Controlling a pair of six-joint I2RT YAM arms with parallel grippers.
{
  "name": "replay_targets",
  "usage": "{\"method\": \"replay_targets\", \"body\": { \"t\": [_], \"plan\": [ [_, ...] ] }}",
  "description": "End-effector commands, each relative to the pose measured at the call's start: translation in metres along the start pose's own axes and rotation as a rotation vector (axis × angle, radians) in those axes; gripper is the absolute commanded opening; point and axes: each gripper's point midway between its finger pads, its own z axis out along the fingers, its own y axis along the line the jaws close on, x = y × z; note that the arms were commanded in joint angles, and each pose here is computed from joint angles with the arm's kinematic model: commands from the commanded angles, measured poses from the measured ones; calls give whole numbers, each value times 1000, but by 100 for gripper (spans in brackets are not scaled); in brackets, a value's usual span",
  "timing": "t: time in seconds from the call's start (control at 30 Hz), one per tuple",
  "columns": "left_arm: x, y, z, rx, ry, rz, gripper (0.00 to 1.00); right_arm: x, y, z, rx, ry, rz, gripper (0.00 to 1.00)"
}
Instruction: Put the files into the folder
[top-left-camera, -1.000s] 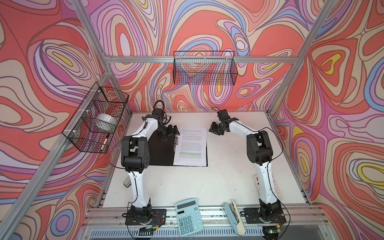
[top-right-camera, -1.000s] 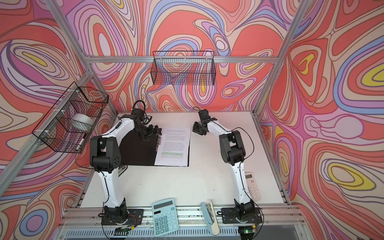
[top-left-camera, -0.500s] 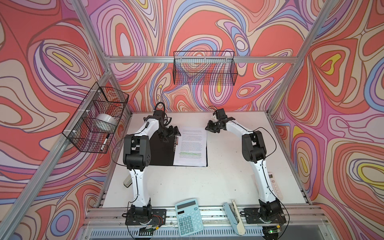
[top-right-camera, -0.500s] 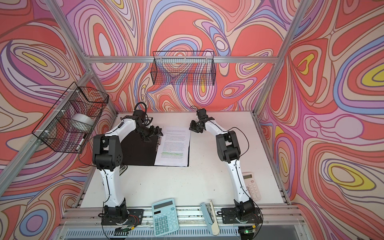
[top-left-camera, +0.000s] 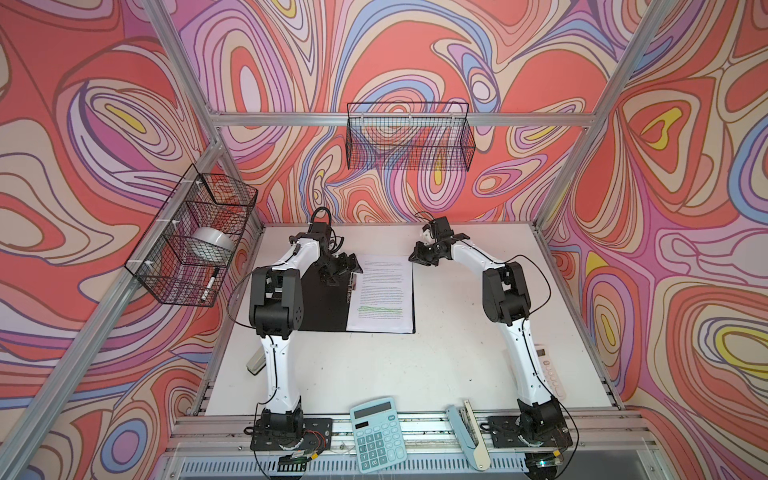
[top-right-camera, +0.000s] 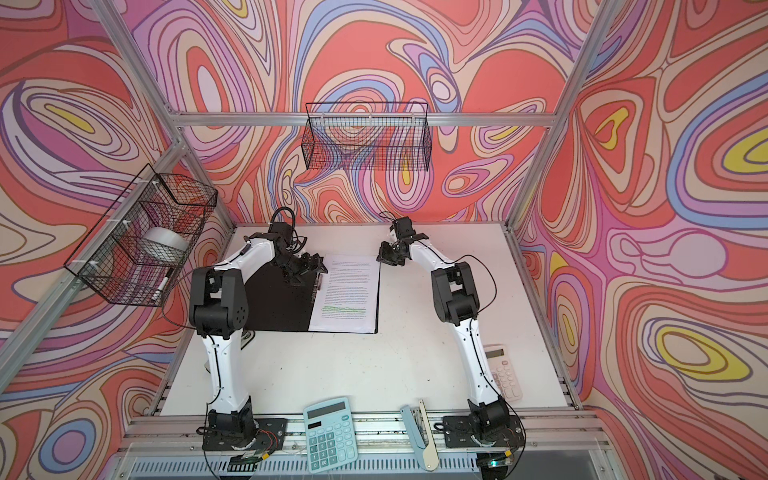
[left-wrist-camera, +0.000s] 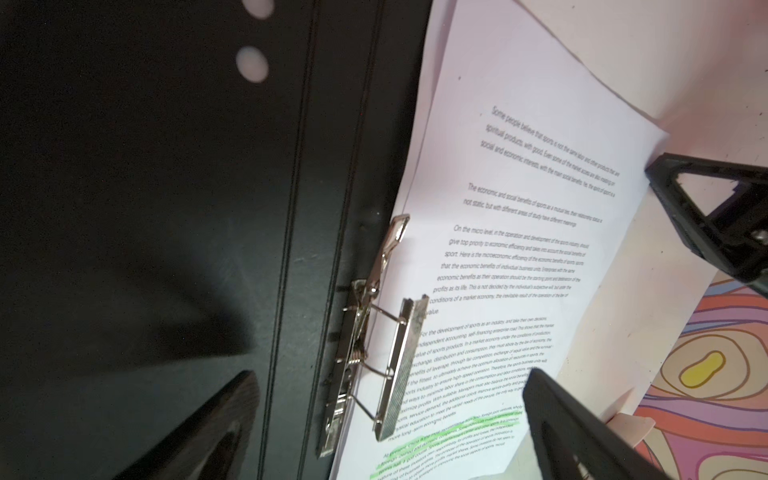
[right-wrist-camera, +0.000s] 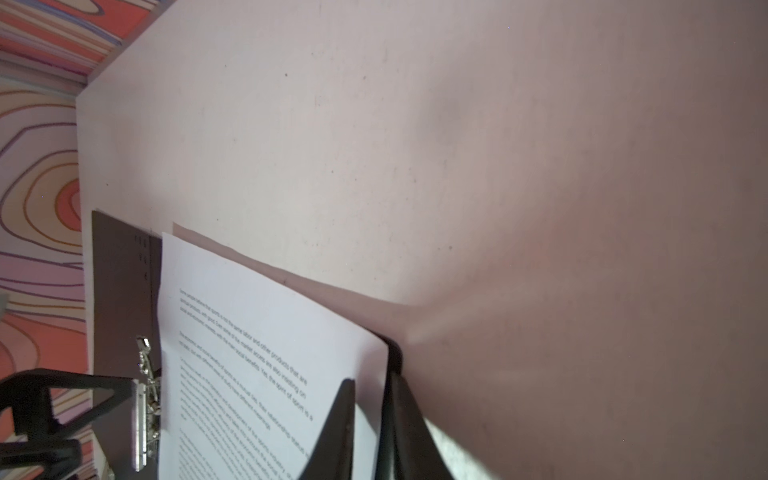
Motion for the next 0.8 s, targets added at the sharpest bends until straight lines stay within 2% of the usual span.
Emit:
{"method": "replay_targets", "body": {
  "t": [0.0,0.17,0.27,0.53,0.77],
  "plan": [
    [-6,-5,1,13,-9,-2,100,-2,-2,-9,27,1,-25,27],
    [-6,-4,-3,-1,-19,12,100,-24,7,-24,58,-69,-69,30],
    [-6,-5,-6,1,-26,13,100,-40,21,-26,11,-105,-93,28],
    [-7,-2,-3,-10,-31,1,100,-53,42,8,-153,-115,-92,25],
    [-8,-7,2,24,-21,-25,100,-50,36,26,-175,-114,-74,25]
  ]
}}
